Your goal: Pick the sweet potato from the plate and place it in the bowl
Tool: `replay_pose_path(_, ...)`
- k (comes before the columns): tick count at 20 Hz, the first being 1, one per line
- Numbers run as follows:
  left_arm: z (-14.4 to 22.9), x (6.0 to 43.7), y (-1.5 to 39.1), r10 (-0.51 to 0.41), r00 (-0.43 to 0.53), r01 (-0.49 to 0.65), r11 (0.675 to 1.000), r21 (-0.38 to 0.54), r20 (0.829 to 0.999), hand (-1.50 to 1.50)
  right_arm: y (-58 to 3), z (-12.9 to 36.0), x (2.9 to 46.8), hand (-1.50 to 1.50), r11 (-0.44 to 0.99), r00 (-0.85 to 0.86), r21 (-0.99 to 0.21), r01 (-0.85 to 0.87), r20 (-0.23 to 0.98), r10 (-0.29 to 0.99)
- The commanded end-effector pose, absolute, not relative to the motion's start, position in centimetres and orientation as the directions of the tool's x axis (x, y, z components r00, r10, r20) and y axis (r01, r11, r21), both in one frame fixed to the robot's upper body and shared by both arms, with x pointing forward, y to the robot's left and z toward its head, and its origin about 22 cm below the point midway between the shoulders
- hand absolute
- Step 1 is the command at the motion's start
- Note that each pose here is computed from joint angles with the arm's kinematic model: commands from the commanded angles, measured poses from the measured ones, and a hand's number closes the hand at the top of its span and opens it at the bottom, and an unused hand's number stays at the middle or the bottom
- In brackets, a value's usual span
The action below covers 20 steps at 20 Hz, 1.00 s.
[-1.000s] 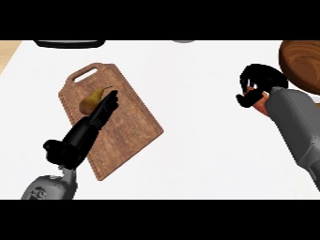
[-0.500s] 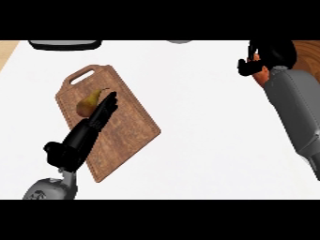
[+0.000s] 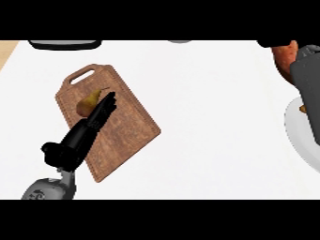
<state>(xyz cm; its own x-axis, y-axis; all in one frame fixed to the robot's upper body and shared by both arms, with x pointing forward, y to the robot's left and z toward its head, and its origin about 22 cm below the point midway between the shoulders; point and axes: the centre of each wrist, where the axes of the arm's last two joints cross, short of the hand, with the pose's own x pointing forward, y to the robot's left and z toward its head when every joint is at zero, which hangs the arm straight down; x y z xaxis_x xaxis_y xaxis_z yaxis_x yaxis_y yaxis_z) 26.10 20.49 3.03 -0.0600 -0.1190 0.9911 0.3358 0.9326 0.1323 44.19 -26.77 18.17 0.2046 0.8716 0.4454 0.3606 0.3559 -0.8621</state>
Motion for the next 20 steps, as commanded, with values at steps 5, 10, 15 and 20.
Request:
replay_pose_path(5, 3.8, 26.8, 20.3, -0.121, -0.07, 0.346, 0.928, 0.138, 0.99, 0.0, -33.2, 17.0, 44.0, 1.5, 0.203, 0.335, -0.894, 0.398, 0.348, 0.876)
replay_pose_path(10, 3.1, 27.6, 19.4, -0.114, -0.068, 0.365, 0.922, 0.13, 0.991, 0.0, -38.1, 17.7, 43.2, 1.5, 0.086, 0.39, -0.869, 0.488, 0.305, 0.869)
replay_pose_path(15, 3.7, 27.6, 19.3, -0.115, -0.086, 0.379, 0.915, 0.139, 0.99, 0.0, -41.0, 15.2, 42.1, 1.5, 0.057, 0.478, -0.931, 0.361, 0.238, 0.846)
replay_pose_path(20, 4.7, 27.7, 19.3, -0.131, -0.094, 0.392, 0.906, 0.158, 0.987, 0.0, -42.7, 15.6, 41.6, 1.5, 0.333, 0.531, -0.931, 0.152, 0.361, 0.767)
